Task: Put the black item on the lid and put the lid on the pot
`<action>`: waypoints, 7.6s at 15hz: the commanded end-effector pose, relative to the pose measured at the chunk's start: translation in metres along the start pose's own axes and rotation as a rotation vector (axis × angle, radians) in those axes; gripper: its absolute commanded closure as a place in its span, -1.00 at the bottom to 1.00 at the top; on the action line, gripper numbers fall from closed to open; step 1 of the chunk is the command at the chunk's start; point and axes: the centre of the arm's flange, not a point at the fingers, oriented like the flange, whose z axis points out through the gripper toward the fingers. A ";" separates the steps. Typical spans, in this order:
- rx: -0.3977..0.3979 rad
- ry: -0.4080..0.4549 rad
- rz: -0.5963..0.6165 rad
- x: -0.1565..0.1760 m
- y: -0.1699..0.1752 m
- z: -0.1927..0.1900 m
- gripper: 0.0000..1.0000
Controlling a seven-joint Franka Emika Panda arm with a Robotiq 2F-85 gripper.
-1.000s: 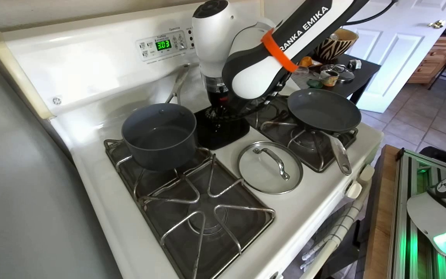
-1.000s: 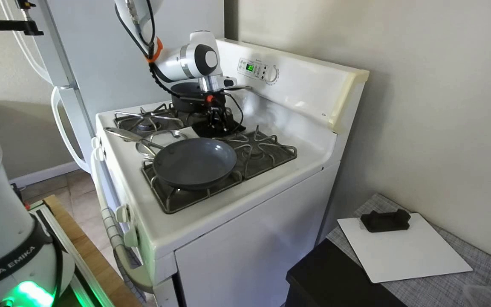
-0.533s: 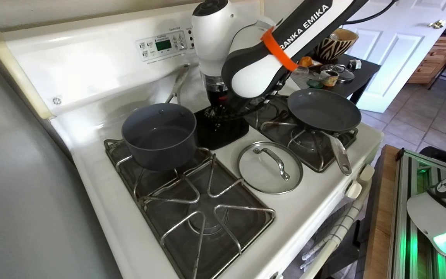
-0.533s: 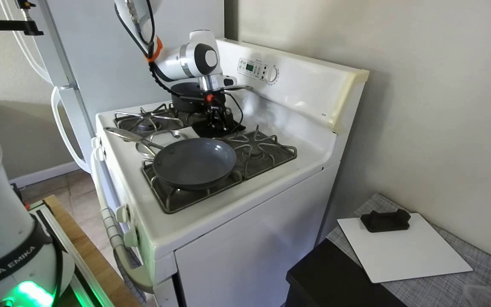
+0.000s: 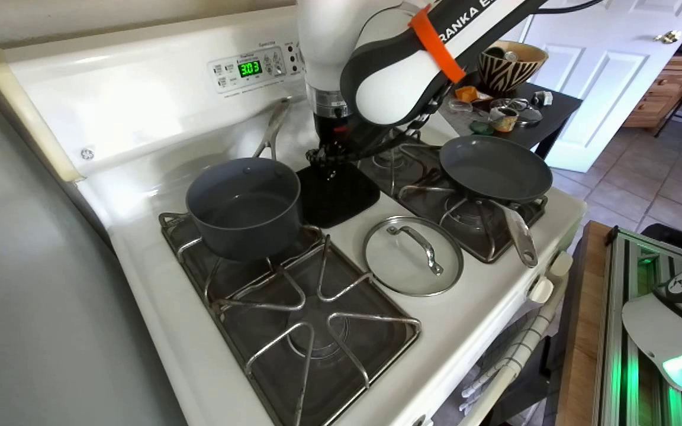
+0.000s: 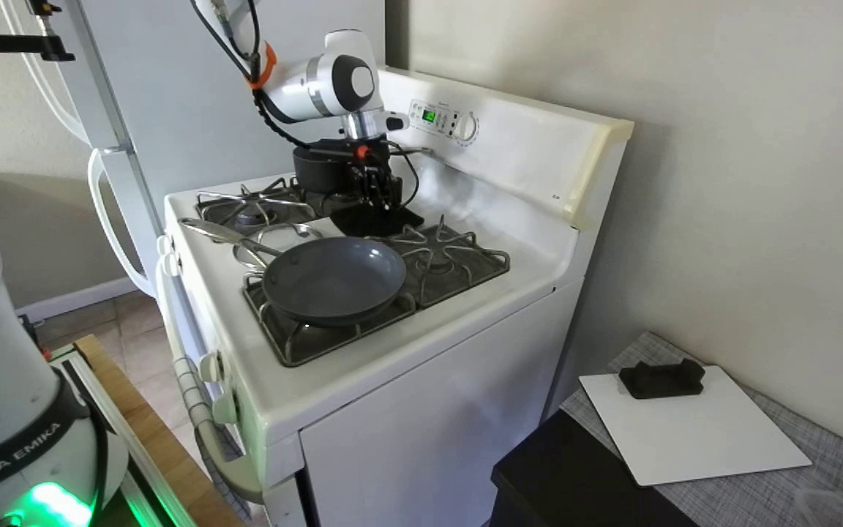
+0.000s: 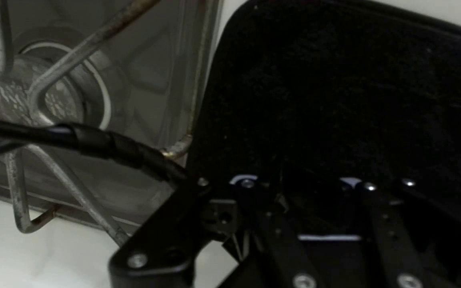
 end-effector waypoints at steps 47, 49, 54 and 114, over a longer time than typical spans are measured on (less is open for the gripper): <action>0.103 0.043 0.062 0.031 -0.017 0.020 0.96; 0.105 0.033 0.051 0.027 -0.015 0.013 0.97; 0.104 -0.050 0.006 0.010 -0.008 -0.005 0.97; 0.134 -0.297 -0.025 -0.171 -0.040 -0.054 -0.88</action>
